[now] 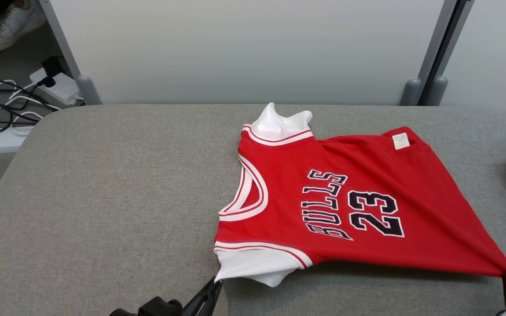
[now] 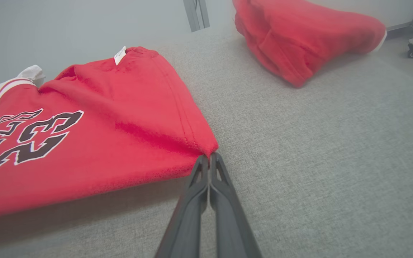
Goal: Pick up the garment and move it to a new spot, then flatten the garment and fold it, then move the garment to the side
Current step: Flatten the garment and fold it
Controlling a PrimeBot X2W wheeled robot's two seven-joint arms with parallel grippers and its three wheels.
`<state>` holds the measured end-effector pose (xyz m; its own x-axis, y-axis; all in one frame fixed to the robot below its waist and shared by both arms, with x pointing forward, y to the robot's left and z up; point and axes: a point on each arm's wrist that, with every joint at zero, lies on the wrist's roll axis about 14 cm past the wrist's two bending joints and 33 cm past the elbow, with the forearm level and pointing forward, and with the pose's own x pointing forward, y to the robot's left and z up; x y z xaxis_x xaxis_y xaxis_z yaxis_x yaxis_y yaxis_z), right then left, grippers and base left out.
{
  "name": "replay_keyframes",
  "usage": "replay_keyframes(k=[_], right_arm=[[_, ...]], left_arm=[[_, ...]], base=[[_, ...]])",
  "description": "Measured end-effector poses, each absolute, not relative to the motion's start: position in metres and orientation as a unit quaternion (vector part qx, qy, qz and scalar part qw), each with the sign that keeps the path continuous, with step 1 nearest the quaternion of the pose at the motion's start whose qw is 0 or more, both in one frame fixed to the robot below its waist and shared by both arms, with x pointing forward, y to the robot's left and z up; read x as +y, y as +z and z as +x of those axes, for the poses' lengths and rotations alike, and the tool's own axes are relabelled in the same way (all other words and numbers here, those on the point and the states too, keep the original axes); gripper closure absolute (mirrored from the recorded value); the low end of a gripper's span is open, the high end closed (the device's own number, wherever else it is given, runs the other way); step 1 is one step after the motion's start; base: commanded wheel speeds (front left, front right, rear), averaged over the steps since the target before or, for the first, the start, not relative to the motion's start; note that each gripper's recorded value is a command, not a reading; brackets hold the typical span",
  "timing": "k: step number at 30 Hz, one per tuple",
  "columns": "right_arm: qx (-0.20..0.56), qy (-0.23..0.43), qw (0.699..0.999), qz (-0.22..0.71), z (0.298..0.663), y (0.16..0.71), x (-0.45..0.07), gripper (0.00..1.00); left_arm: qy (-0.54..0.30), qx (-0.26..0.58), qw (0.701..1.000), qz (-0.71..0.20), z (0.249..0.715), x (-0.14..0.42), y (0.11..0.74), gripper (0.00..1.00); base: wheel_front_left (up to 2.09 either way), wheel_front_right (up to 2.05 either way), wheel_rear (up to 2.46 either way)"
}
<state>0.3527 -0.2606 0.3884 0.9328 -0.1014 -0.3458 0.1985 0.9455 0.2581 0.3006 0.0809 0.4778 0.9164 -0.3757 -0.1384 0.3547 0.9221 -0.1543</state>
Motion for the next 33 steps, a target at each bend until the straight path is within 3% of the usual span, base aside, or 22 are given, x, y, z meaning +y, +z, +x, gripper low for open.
replay_keyframes(k=[7, 12, 20, 33], right_arm=[[0.179, -0.078, 0.971, 0.135, 0.326, 0.380, -0.270, 1.00], [0.204, -0.074, 0.967, 0.132, 0.310, 0.377, -0.277, 1.00], [0.236, -0.055, 0.959, 0.147, 0.320, 0.383, -0.271, 1.00], [0.275, -0.040, 0.949, 0.146, 0.373, 0.391, -0.263, 1.00]], left_arm=[[-0.226, 0.130, 0.963, -0.064, 0.276, 0.074, 0.482, 1.00], [-0.231, 0.188, 0.946, -0.127, 0.258, 0.071, 0.477, 1.00], [-0.241, 0.188, 0.926, -0.221, 0.271, 0.054, 0.487, 1.00], [-0.229, 0.123, 0.928, -0.267, 0.345, 0.033, 0.498, 1.00]], base=[[0.00, 0.00, 0.00], [0.00, 0.00, 0.00], [0.00, 0.00, 0.00], [0.00, 0.00, 0.00]])
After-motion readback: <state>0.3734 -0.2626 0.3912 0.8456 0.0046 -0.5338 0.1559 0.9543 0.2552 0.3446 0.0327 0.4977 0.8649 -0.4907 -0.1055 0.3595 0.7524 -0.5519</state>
